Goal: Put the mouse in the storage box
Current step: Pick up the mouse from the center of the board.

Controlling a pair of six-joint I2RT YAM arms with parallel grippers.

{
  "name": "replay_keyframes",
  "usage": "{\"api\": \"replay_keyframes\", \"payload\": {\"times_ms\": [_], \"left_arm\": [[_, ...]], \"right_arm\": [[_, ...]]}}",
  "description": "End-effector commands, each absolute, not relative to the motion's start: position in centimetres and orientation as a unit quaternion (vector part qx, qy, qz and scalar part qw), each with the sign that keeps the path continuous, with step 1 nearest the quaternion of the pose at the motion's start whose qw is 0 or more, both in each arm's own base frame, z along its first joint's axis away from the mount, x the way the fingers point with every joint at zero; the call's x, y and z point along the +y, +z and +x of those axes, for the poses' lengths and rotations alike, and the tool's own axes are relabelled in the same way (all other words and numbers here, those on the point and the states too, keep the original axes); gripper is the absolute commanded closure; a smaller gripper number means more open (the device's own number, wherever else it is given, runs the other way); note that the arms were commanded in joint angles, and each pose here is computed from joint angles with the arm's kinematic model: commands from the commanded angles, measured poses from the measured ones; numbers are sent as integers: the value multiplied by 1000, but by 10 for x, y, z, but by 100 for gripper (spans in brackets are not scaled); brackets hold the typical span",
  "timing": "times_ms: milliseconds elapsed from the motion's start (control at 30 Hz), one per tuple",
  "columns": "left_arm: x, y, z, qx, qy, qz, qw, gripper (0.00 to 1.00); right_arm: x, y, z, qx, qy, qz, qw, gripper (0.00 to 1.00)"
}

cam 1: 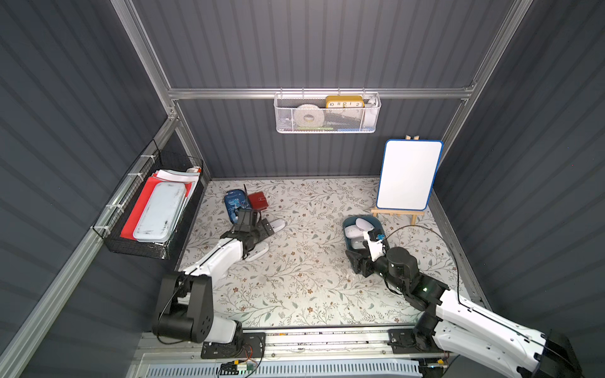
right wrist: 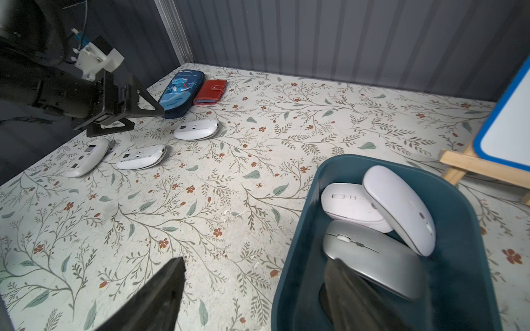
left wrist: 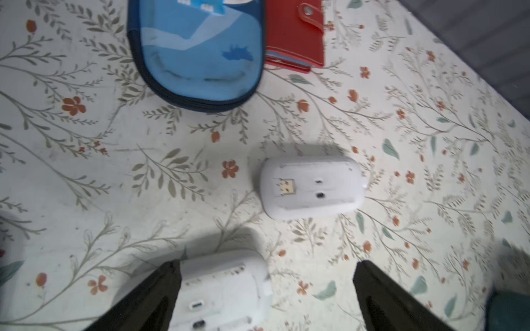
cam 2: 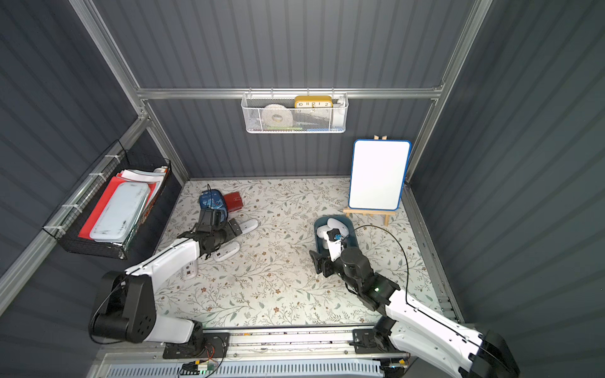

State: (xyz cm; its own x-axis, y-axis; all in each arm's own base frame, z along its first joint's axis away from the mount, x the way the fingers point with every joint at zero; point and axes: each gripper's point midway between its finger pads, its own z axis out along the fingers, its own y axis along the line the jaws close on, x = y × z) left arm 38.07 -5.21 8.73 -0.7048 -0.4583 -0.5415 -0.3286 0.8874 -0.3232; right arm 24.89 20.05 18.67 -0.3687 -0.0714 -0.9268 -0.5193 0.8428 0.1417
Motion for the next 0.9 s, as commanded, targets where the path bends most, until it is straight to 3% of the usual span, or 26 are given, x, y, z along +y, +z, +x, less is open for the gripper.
{"api": "replay_keyframes", "payload": {"times_ms": [0,233,867], "left_arm": [[-48,81,392,914,-137,-212,319,1],[-58,47,382,922,-181,-215,267,1],[-73,44,332,929,-200,-208,233,3]], "right_arm": [[200,186,248,798,207,-184,535,18],[197,183,251,803,198,-176,534,18],[184,180,261,810,171,-132,545,17]]}}
